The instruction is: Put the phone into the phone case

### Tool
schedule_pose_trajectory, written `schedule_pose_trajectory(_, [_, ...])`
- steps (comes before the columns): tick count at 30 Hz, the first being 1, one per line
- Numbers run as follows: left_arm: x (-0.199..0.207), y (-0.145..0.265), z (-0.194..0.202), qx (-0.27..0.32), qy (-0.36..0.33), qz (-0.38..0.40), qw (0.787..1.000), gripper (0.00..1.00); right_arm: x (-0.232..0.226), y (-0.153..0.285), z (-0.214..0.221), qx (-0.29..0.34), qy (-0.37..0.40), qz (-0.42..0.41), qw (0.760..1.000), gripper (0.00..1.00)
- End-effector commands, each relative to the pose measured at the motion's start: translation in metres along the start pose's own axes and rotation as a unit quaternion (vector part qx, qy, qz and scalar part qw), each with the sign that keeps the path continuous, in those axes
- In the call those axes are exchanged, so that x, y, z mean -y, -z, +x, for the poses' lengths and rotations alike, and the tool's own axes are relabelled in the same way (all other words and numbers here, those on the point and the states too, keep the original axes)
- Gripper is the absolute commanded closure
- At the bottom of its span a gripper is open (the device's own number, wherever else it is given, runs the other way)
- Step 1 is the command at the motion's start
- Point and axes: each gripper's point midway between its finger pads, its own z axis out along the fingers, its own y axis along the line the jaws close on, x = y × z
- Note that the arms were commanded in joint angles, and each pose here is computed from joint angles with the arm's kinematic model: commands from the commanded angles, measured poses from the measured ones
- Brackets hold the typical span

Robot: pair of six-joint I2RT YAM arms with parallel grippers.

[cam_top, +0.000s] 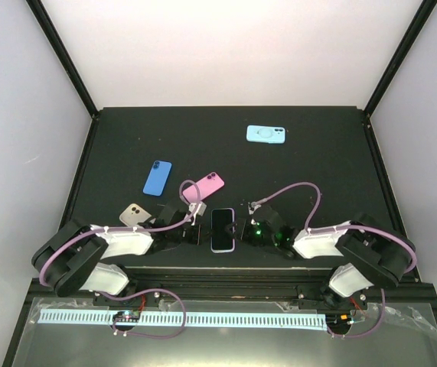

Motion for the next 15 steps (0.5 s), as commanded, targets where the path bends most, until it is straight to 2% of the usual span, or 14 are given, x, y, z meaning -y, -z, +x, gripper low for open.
schedule_pose_trajectory(1, [-0.0021, 0.0007, 0.0084, -0.010, 0.002, -0.002, 1.000, 0.85, -0.0497, 0.0130, -0.0065, 0.008, 0.010, -0.100, 0.995, 0.53])
schedule_pose_trajectory(9, [0.0054, 0.0029, 0.0038, -0.003, 0.008, 0.016, 1.000, 0.82, -0.0455, 0.0115, -0.0051, 0.008, 0.008, -0.098, 0.995, 0.53])
schedule_pose_trajectory(15, [0.0039, 0.0016, 0.0064, -0.005, 0.015, 0.019, 1.000, 0.81, -0.0493, 0.0081, 0.0017, -0.008, -0.004, -0.131, 0.991, 0.55])
